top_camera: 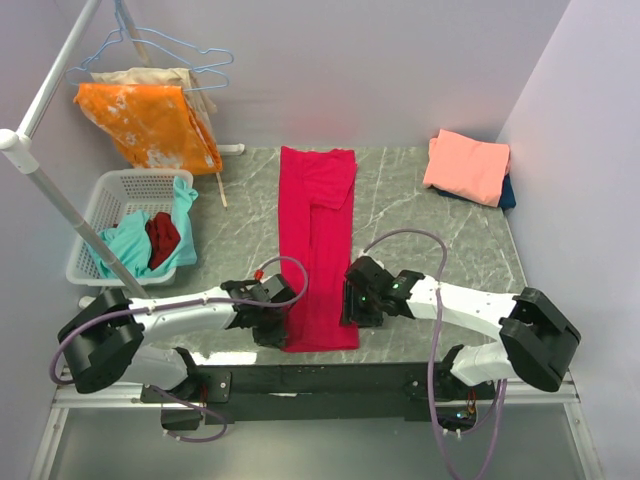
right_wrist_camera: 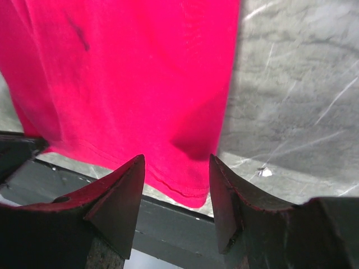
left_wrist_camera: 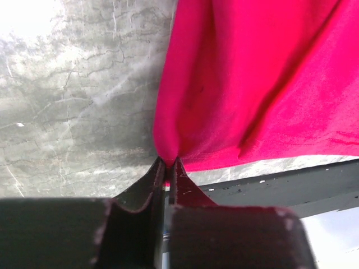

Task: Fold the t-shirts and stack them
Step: Fold the tshirt

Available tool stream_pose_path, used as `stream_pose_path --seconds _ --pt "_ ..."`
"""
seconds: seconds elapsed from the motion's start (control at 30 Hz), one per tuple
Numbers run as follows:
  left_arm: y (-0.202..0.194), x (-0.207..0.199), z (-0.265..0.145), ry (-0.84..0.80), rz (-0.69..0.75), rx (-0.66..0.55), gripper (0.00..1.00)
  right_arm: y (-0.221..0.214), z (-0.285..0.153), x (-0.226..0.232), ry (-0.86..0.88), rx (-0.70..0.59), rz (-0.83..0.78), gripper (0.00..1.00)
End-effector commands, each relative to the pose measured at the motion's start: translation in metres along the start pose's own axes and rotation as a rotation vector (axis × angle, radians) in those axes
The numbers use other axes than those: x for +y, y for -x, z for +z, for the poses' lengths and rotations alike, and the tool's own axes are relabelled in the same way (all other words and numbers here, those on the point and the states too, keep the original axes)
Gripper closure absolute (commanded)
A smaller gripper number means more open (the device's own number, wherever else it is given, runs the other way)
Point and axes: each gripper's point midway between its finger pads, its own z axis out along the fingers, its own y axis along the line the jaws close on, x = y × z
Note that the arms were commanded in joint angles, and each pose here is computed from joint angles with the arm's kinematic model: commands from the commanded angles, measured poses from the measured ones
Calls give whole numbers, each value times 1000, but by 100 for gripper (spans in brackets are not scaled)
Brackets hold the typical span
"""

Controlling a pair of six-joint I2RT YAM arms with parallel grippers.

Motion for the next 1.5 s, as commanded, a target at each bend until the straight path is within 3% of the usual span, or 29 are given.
stream_pose_path --seconds 0.0,0.57,0.67,0.7,0.77,0.97,1.1,1.2,1.47 --pt "2 19 -1 71 -24 -47 99 -16 3 -4 -15 52 -22 44" --pt "-17 1 -10 16 -25 -48 99 -64 7 -2 12 178 -91 43" --pt "-16 -3 -10 12 -20 -55 99 -65 11 -2 17 180 -95 57" --pt "-14 -4 -11 15 -21 -60 99 -64 11 -1 12 181 -96 77" --pt "-14 2 -12 51 -32 -62 99 -63 11 -8 -25 173 -92 100" --pt "-3 16 -35 71 -150 -158 99 -58 -4 -18 -61 115 -52 100" --pt "9 10 -67 -42 -217 -238 99 -52 -20 -14 -24 72 -36 100" --pt "14 -3 -81 -114 -200 -257 99 -46 -29 -3 17 55 -43 100" --pt "22 -9 -92 -65 -156 -287 99 -25 -52 23 78 -8 -63 100"
